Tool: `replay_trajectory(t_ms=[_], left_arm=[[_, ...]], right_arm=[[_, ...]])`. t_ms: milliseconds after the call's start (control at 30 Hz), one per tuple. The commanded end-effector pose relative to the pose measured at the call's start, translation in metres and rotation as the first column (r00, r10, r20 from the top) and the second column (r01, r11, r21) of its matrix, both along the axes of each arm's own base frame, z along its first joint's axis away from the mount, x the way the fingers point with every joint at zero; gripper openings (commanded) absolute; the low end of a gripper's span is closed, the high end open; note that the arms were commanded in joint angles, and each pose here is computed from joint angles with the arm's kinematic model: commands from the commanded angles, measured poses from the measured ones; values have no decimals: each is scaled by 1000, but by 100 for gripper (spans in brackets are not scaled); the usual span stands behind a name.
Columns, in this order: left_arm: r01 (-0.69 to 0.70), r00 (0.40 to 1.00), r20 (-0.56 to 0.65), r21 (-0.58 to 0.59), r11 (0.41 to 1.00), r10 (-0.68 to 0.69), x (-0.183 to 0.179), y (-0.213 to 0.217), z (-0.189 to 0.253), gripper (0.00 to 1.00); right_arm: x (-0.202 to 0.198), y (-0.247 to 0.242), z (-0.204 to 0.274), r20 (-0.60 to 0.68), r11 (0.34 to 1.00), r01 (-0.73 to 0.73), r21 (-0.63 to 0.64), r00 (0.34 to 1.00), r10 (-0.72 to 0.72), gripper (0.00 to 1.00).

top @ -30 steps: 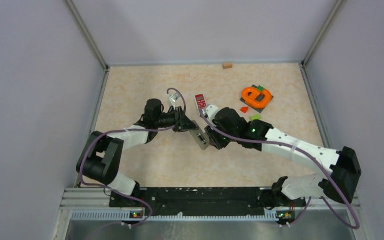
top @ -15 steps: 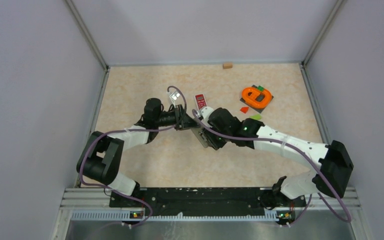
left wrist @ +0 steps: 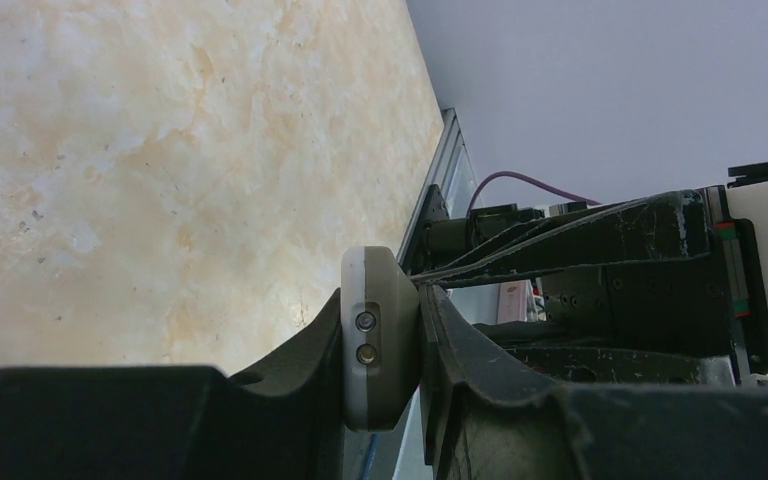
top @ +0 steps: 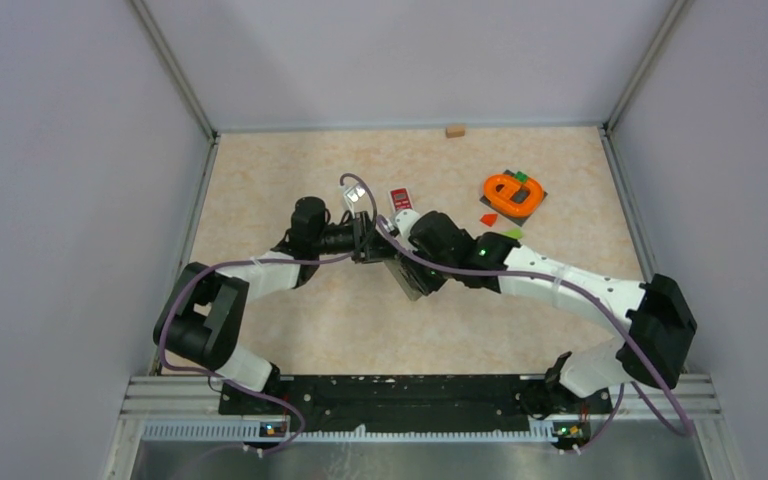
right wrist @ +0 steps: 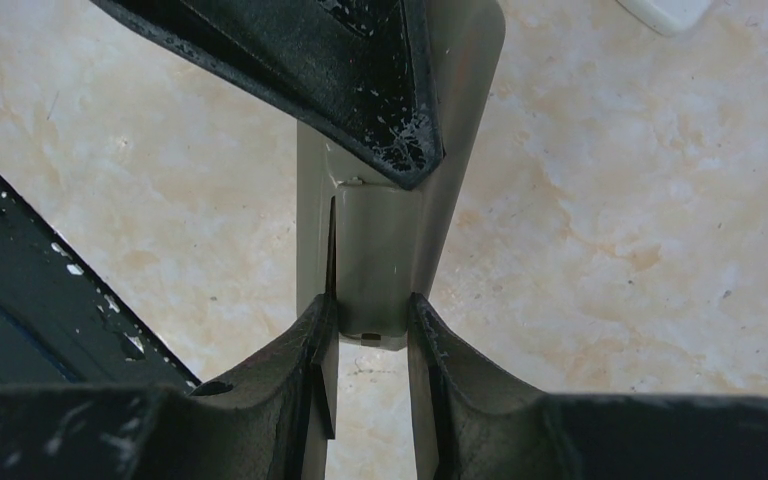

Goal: Load the batteries into the remote control

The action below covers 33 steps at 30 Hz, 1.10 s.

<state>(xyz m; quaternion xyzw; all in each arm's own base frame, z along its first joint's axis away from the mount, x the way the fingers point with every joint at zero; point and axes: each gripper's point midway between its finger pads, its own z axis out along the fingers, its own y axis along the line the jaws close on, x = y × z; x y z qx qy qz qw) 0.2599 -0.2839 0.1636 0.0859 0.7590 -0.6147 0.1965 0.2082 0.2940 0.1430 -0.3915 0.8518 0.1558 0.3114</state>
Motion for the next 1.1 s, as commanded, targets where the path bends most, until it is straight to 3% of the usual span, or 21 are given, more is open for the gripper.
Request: replay_trajectory(t_ms=[0, 500, 1067], left_arm=[[34, 994, 107, -57, 998, -28, 3, -6, 30, 0], [-24, 990, 134, -57, 998, 31, 12, -5, 34, 0], [-9, 992, 126, -51, 999, 15, 11, -6, 31, 0]], right_arm=[[3, 19, 17, 19, 998, -31, 50, 999, 30, 21], [-7, 7, 1, -56, 1000, -11, -20, 998, 10, 21], [4, -1, -2, -56, 996, 81, -26, 995, -82, 21]])
